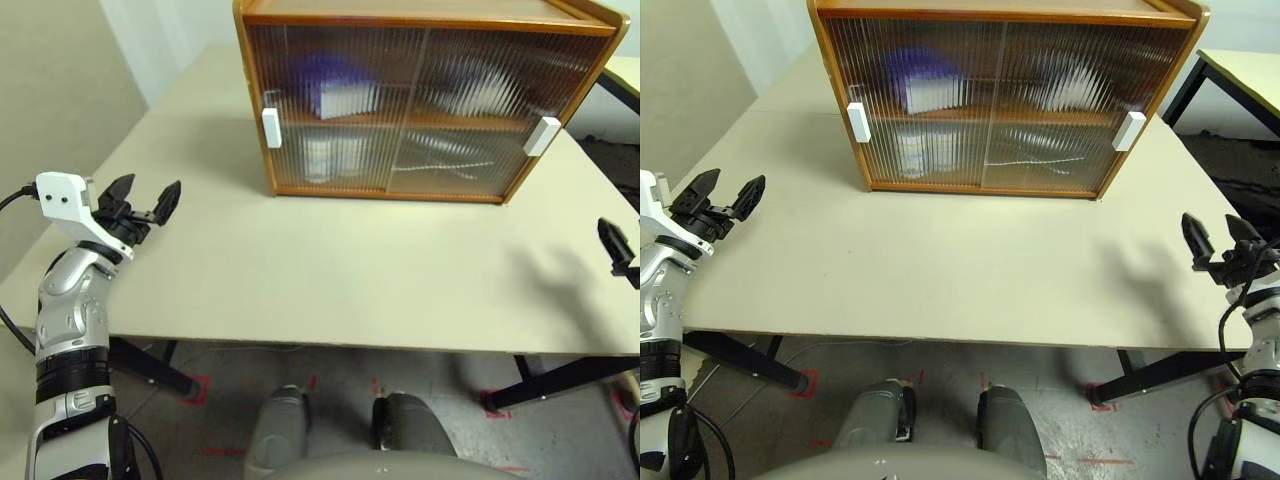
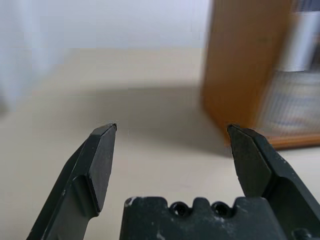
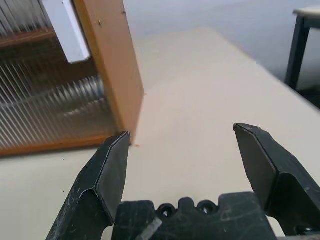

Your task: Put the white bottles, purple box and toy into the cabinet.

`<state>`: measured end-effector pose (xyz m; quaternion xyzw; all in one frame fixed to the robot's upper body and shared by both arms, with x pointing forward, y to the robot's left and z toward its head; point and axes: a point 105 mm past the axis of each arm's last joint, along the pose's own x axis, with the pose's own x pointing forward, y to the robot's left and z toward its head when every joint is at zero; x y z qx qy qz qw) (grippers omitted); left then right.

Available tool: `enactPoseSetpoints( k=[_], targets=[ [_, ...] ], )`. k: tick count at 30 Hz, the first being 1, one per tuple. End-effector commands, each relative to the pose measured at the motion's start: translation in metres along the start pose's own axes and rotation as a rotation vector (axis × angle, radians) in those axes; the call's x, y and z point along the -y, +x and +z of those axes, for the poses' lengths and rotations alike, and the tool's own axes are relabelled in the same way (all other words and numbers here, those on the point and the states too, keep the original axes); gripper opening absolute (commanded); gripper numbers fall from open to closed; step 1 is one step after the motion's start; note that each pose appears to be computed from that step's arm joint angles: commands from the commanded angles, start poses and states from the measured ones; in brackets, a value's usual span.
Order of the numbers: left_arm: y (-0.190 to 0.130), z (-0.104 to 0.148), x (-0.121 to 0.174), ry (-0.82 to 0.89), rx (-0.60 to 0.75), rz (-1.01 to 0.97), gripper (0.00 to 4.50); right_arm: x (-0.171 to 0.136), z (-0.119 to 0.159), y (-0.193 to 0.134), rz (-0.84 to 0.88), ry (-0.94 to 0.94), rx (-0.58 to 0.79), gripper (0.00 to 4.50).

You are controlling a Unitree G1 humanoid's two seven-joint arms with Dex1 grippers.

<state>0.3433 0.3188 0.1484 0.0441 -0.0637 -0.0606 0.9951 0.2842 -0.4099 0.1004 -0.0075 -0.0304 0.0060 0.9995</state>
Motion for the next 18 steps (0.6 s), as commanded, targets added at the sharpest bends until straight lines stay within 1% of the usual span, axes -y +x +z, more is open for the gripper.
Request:
enactPoseSetpoints(
  k=[1, 3, 6, 8, 10, 13, 18],
  targets=[
    [0.008, -0.006, -0.003, 0.103, -0.047, 0.041, 4.50, 0.003, -0.003, 0.002, 0.036, -0.042, -0.018, 4.46],
    [0.012, -0.005, -0.008, 0.113, -0.043, 0.076, 4.50, 0.008, 0.002, 0.006, 0.008, -0.024, 0.008, 4.46],
    [0.017, -0.002, -0.013, 0.106, -0.034, 0.123, 4.50, 0.011, 0.004, 0.011, -0.011, 0.010, 0.010, 4.46],
    [0.019, 0.000, -0.018, 0.122, -0.033, 0.143, 4.50, 0.006, 0.006, 0.019, 0.016, 0.053, 0.023, 4.46],
    [0.016, 0.002, -0.022, 0.130, -0.030, 0.162, 4.50, 0.001, 0.003, 0.023, 0.043, 0.066, 0.008, 4.46],
    [0.012, 0.006, -0.028, 0.120, -0.015, 0.193, 4.50, 0.003, 0.002, 0.024, 0.022, 0.077, -0.001, 4.46],
    [0.013, 0.004, -0.024, 0.100, -0.018, 0.172, 4.50, 0.006, 0.006, 0.026, 0.009, 0.079, 0.009, 4.46]
  ],
)
